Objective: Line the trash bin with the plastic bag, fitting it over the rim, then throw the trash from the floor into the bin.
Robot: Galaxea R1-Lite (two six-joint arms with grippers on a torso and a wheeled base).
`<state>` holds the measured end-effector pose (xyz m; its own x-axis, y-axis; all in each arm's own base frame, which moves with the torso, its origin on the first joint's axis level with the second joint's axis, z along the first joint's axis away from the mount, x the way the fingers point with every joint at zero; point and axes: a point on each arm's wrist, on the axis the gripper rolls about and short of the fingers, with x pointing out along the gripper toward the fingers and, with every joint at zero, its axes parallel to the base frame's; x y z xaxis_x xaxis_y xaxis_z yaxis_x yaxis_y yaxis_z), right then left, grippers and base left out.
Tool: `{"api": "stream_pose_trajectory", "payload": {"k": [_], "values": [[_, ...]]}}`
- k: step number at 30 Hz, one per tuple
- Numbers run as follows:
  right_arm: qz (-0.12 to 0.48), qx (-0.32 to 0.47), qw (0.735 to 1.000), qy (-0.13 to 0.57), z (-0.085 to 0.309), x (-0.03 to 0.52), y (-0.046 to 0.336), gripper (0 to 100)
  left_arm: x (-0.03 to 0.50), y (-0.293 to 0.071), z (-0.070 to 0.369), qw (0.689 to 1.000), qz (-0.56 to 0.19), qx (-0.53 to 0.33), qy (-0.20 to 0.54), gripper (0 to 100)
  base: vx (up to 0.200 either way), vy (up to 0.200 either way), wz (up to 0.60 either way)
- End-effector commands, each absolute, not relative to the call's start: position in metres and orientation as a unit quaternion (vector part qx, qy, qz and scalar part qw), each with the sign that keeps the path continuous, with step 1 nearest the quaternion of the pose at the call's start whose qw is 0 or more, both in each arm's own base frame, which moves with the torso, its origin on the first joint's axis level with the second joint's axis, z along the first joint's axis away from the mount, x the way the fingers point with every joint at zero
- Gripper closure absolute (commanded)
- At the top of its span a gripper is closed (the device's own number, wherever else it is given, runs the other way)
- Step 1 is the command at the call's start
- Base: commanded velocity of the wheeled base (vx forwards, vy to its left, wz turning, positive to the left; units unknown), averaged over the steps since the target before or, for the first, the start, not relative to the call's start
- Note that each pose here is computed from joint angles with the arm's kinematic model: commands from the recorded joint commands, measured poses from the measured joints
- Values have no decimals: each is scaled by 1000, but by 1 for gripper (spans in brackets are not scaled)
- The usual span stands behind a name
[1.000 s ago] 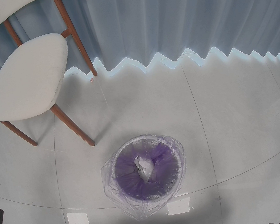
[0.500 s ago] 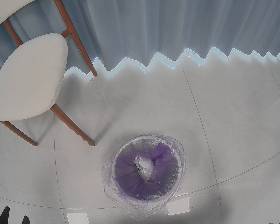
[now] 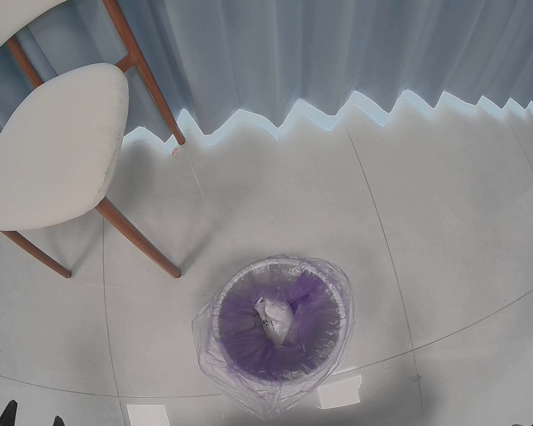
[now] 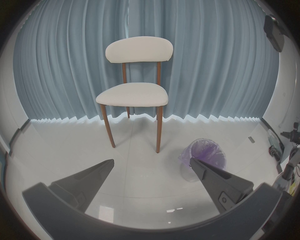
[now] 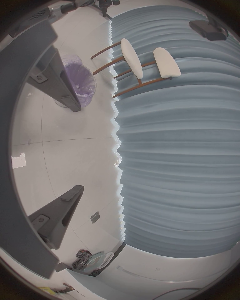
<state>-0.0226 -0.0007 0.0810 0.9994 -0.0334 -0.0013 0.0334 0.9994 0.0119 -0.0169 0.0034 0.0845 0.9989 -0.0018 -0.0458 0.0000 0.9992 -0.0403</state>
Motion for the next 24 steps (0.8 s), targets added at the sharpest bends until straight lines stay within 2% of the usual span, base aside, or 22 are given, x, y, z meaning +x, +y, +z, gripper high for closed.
{"api": "stream_pose_trajectory", "payload": {"k": [1,6,24], "values": [[-19,6,1000,0,76,-23,-1,0,-23,1,79,1000,9,18,-15,0,0,0,0],[-15,4,1000,0,75,-23,0,0,-23,0,78,1000,-11,18,-11,0,0,0,0],[-2,1,1000,-1,76,-23,0,0,-23,0,75,1000,-3,-2,5,0,0,0,0]]}}
